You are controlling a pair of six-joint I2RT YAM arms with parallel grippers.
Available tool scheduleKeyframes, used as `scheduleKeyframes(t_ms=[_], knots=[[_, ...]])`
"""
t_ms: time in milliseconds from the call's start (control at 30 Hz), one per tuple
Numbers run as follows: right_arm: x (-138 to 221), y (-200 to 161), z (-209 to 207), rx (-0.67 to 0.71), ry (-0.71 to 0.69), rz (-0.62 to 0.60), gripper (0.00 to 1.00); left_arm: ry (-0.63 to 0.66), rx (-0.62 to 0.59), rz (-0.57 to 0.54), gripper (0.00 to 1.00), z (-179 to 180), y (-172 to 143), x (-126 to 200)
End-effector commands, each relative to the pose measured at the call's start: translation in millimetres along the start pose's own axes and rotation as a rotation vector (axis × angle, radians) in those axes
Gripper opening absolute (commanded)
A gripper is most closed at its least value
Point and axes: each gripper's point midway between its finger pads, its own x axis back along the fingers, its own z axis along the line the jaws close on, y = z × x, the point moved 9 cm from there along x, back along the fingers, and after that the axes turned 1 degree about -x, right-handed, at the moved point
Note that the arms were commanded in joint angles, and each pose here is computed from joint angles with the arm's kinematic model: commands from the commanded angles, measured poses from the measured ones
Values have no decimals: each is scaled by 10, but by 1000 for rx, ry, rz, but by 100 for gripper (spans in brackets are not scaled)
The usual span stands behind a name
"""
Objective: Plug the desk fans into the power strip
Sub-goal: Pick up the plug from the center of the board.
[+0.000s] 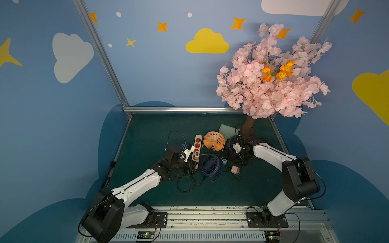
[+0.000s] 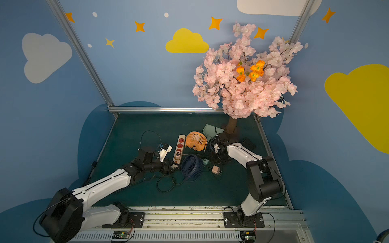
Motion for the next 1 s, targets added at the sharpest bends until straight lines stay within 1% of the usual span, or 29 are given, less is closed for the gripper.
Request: scheduleKeyframes(t_ms=[0, 133, 233, 367, 500, 633, 767, 867, 967], knots=[[-47, -135, -46, -1, -9, 52, 54, 11, 0, -5, 77, 6, 14, -18], [-28, -366, 16, 30, -50, 96, 55, 14, 5, 0, 77, 27, -11, -40], [-52, -494, 106, 59, -63, 131, 55, 10, 9, -1, 77, 37, -26, -57], [-87, -654, 186, 89, -117, 178, 54, 5, 8, 4, 77, 42, -23, -73], [-59, -783, 195, 123, -155, 218, 59, 13, 8, -1, 77, 46, -23, -70], [-19, -910, 258, 190, -240, 247, 61, 17, 10, -1, 77, 57, -38, -71], [-35, -992, 300, 226, -296, 225, 61, 27, 13, -8, 77, 67, -48, -64], [-97, -952, 332, 243, -318, 195, 61, 29, 12, -7, 77, 71, -53, -64], [-183, -875, 397, 248, -308, 170, 60, 22, 9, -10, 77, 55, -45, -56]])
